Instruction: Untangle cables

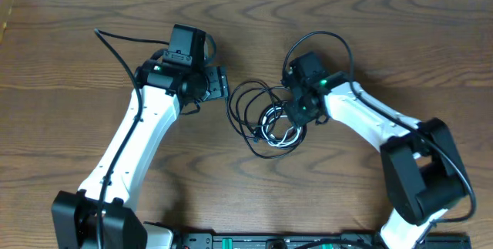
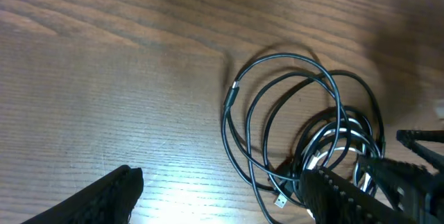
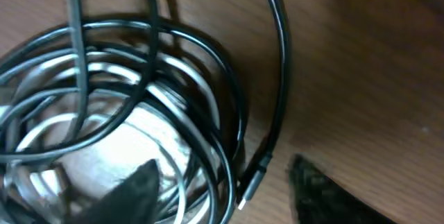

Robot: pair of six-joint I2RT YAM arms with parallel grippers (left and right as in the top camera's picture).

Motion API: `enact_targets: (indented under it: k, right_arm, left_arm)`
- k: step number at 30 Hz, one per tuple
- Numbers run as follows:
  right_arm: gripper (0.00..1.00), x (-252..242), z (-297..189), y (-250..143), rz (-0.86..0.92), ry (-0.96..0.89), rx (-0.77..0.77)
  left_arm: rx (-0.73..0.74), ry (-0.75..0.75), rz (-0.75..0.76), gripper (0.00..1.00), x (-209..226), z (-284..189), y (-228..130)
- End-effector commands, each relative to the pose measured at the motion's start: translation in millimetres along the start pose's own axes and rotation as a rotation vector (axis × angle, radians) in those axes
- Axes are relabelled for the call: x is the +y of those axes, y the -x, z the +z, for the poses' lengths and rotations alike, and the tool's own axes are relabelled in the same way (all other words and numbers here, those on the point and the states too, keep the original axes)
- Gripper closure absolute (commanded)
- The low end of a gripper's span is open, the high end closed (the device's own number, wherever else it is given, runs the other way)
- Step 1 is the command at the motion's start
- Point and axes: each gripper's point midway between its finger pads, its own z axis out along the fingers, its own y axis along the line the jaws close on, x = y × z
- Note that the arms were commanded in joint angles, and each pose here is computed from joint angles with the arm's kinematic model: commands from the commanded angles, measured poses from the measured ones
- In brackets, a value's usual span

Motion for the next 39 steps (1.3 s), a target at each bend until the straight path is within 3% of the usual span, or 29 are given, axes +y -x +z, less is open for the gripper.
enact_targets:
  k: [1,8,13,16,25,35,37,39]
  right_arm:
    - [0.55,-8.5,4.9,-1.4,0.051,-0.069,0.009]
    - [0.60,-8.0,5.6,-9.6,0.081,-0.067,0.041]
    - [0.91,-8.1,5.8,-13.4,0.124,-0.069,0.053]
    - [0.99,-8.7,5.7,-15.3,0.125,-0.071,0.061]
    - [0.99,-60.8,-12.2,-40.8,0.352,-0.341,0.110]
    - [0.99,-44.5,-58.2,-19.7,0.345,-0.128,-0.005]
    - [0.99,-43.8,-67.5,-18.5,0.354,-0.125,-0.026]
    - [0.99,-43.6,-70.8,-19.6,0.356,-0.125,-0.027]
  left_arm:
    - [0.042,0.006,-0.012,0.22,3.3,9.9,-8.2]
    - [0.055,0.012,-0.013,0.22,4.7,10.3,-11.1]
    - [0.081,0.023,-0.016,0.21,7.4,9.9,-17.4]
    - [0.099,0.031,-0.018,0.22,9.2,9.4,-21.9]
    - [0.171,0.003,0.029,0.22,-5.2,20.5,-49.5]
    - [0.213,-0.266,0.318,0.27,-88.7,52.8,-100.2]
    - [0.198,-0.289,0.355,0.26,-102.5,56.9,-103.3]
    - [0.184,-0.309,0.380,0.18,-113.5,61.7,-104.6]
